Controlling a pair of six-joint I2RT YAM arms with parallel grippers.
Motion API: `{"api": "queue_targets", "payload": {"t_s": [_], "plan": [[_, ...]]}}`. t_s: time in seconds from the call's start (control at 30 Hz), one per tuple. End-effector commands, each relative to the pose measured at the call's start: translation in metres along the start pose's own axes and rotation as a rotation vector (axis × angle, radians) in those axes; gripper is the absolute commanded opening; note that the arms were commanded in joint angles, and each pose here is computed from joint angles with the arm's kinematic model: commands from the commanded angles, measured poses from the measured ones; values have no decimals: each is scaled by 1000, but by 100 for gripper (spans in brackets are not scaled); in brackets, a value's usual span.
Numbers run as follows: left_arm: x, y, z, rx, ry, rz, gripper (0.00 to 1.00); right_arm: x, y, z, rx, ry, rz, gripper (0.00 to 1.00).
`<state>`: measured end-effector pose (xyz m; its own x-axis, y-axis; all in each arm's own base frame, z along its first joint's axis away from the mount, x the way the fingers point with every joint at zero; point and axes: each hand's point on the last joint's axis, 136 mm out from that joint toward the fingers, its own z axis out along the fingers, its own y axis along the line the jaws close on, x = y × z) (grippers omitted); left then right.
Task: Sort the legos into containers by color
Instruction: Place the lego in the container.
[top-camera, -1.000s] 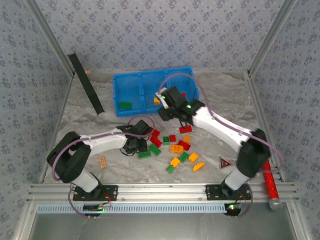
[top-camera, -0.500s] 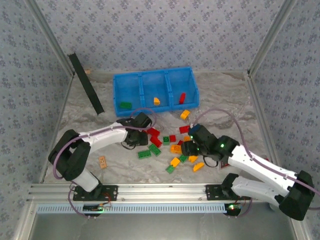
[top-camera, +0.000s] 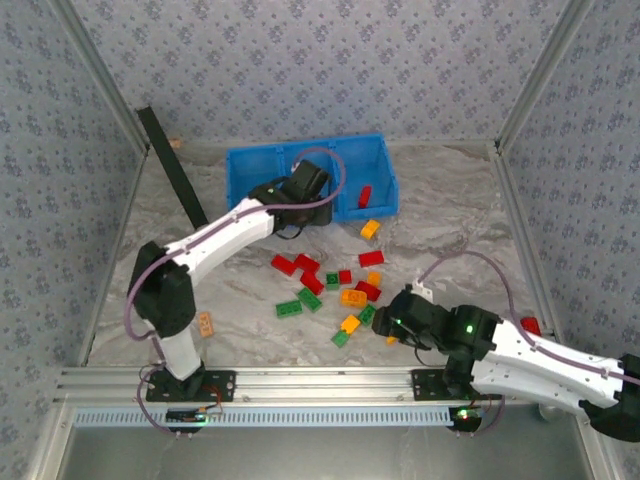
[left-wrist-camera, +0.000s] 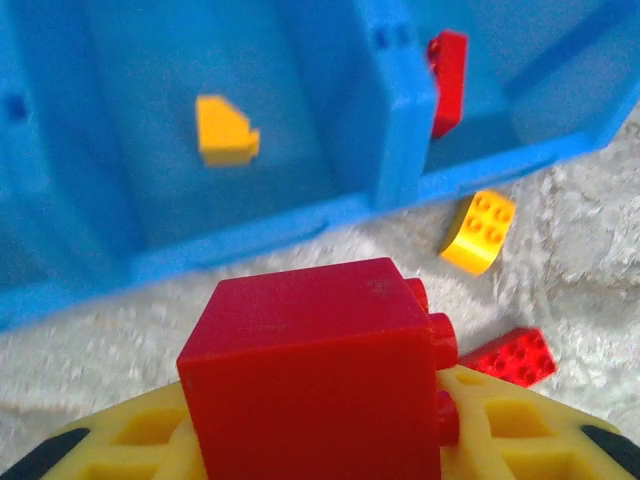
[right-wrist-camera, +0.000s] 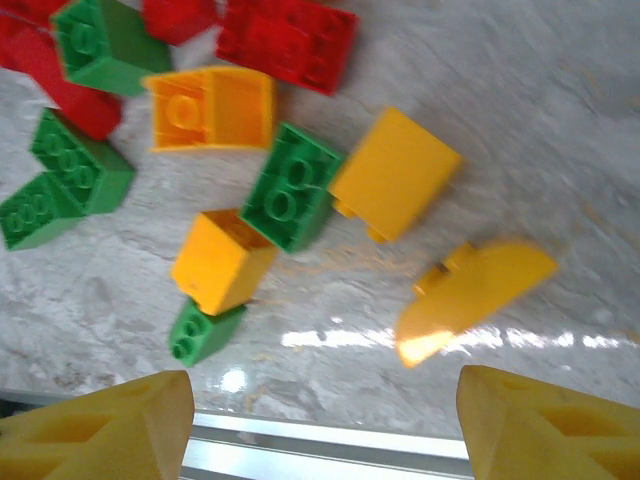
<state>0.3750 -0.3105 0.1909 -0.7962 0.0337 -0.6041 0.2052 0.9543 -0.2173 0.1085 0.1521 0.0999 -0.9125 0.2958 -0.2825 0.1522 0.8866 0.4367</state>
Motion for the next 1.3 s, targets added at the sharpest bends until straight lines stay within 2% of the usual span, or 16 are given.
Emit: {"api": "queue_targets", "payload": {"t_s": [0.0, 0.27, 0.57, 0.77, 1.1, 1.27], "plan": [[-24, -12, 11, -10, -33, 87, 30, 1, -33, 4, 92, -52, 165, 72], [-74, -62, 58, 71, -91, 121, 30, 2, -38, 13, 76, -99, 212, 72], [-76, -115, 117, 163, -75, 143, 30, 9, -51, 23, 106, -101, 239, 72], [-57, -98, 150, 90, -36, 94, 30, 11, -50, 25, 102, -97, 240, 72], [-19, -87, 192, 57, 54, 54, 30, 13, -48, 26, 79, -133, 258, 72], [-8, -88, 198, 54, 77, 60, 37, 15, -53, 31, 87, -139, 271, 72]]}}
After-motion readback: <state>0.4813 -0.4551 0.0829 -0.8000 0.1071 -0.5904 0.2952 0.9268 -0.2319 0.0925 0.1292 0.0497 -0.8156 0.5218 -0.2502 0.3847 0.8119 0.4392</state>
